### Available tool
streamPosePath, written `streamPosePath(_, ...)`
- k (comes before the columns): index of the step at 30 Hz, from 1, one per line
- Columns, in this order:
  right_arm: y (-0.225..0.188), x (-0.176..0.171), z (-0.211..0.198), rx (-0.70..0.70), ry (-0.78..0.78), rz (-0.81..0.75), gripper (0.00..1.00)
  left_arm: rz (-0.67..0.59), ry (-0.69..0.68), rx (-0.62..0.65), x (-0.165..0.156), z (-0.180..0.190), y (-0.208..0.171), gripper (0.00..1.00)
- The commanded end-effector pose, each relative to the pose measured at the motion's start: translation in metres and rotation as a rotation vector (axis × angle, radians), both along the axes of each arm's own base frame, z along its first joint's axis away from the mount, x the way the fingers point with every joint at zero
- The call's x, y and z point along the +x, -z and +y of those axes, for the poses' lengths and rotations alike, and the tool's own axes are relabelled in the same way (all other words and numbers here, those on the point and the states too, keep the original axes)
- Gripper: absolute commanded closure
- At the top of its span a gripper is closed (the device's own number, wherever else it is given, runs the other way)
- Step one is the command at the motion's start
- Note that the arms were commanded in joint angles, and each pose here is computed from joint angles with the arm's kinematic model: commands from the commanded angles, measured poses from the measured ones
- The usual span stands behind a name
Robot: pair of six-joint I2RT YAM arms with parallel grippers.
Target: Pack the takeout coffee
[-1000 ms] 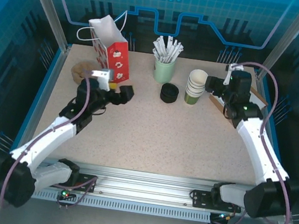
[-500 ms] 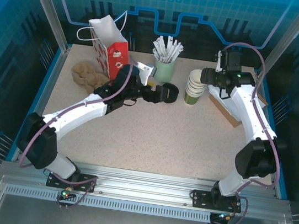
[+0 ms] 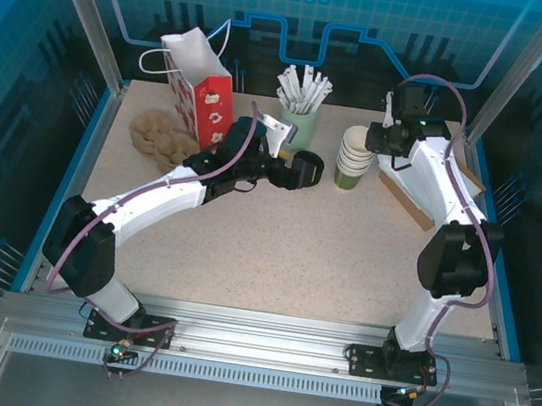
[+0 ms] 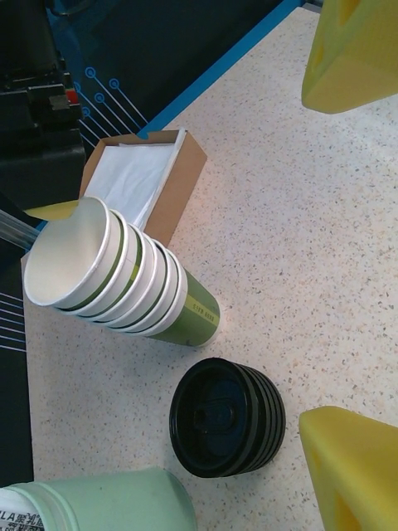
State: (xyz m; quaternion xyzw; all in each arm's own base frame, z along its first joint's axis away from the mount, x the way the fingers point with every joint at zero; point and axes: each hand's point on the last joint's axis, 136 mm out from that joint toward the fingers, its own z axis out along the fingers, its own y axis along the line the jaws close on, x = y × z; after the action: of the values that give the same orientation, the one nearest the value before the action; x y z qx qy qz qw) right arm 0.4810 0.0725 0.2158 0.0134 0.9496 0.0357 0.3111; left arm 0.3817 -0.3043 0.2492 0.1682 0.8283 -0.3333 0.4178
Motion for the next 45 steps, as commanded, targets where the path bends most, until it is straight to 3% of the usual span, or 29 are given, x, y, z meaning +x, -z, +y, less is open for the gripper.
streamPosePath(1, -0.002, 0.005, 0.0, 0.026, -0.006, 0.007, 0.7, -0.031, 0.013, 0.01, 0.001, -0.005, -0.01, 0.08)
streamPosePath(18, 0.005, 0.013, -0.003, 0.027, 0.02, 0.022, 0.82, -0.02, 0.022, 0.017, 0.002, -0.008, -0.003, 0.08)
streamPosePath(28, -0.014, 0.016, 0.001, 0.079, 0.042, -0.028, 0.89, -0.016, 0.025, 0.021, 0.001, -0.009, -0.001, 0.07)
streamPosePath(36, -0.051, 0.012, 0.002, 0.105, 0.047, -0.091, 0.91, -0.013, 0.015, 0.032, -0.001, -0.005, -0.002, 0.08)
streamPosePath(45, -0.141, -0.023, 0.004, 0.138, 0.011, -0.245, 0.91, -0.013, -0.05, 0.024, -0.009, 0.012, -0.011, 0.07)
